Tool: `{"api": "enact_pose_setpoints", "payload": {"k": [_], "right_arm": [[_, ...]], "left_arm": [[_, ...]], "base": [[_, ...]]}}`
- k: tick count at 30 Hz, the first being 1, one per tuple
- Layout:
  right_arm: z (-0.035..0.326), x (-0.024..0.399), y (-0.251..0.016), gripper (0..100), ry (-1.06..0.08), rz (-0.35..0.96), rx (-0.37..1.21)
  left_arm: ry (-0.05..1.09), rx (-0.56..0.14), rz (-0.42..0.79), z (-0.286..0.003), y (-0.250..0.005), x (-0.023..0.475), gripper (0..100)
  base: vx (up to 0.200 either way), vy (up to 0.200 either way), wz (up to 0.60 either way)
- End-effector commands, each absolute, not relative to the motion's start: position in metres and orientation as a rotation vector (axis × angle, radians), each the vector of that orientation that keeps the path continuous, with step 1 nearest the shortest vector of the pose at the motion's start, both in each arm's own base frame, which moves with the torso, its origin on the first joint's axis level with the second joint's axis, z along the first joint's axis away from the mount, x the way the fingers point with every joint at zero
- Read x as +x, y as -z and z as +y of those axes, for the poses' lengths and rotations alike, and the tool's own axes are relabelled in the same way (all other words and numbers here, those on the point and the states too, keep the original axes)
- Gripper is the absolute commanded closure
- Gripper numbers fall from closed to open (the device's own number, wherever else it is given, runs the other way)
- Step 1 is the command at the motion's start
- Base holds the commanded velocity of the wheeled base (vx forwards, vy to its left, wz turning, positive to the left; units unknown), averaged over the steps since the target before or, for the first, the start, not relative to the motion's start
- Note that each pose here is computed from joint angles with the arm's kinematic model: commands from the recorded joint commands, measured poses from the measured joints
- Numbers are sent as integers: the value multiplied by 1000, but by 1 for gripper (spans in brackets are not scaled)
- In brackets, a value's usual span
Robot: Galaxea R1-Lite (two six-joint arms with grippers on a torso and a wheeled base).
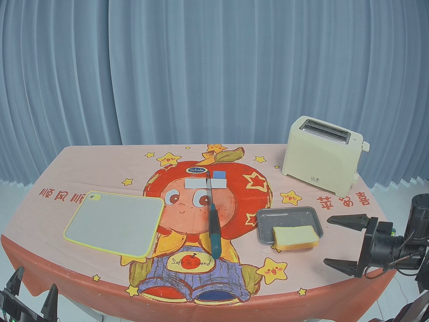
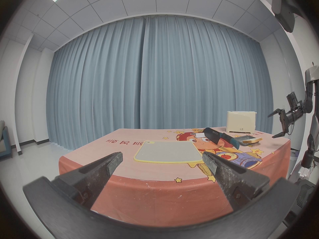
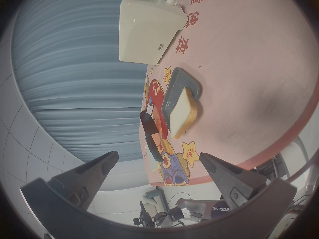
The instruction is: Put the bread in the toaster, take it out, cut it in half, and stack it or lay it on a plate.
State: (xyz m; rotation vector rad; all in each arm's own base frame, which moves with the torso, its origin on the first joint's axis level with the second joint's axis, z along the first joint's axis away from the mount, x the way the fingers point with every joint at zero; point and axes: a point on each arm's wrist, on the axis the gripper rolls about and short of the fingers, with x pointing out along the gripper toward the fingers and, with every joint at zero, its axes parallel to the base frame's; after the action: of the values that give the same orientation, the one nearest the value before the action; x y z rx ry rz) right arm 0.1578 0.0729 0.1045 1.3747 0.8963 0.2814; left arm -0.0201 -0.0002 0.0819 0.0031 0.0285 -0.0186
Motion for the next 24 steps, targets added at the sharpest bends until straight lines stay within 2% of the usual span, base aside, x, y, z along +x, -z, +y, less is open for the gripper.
{"api": "enact_pose_setpoints", "payload": {"k": [1,11,24], "right_arm": [[80,173,-88,0,-223,949,1389],[86,188,-70,0,-204,965,1395],[87,197,-66,0,-189,965,1412]], "left_arm": [[18,3,46,0,-77,-19,0],[18,3,46,0,-77,-19,0],[18,3,46,0,-77,-19,0]], "base": [[0,0,0],[0,0,0],[0,0,0]]}}
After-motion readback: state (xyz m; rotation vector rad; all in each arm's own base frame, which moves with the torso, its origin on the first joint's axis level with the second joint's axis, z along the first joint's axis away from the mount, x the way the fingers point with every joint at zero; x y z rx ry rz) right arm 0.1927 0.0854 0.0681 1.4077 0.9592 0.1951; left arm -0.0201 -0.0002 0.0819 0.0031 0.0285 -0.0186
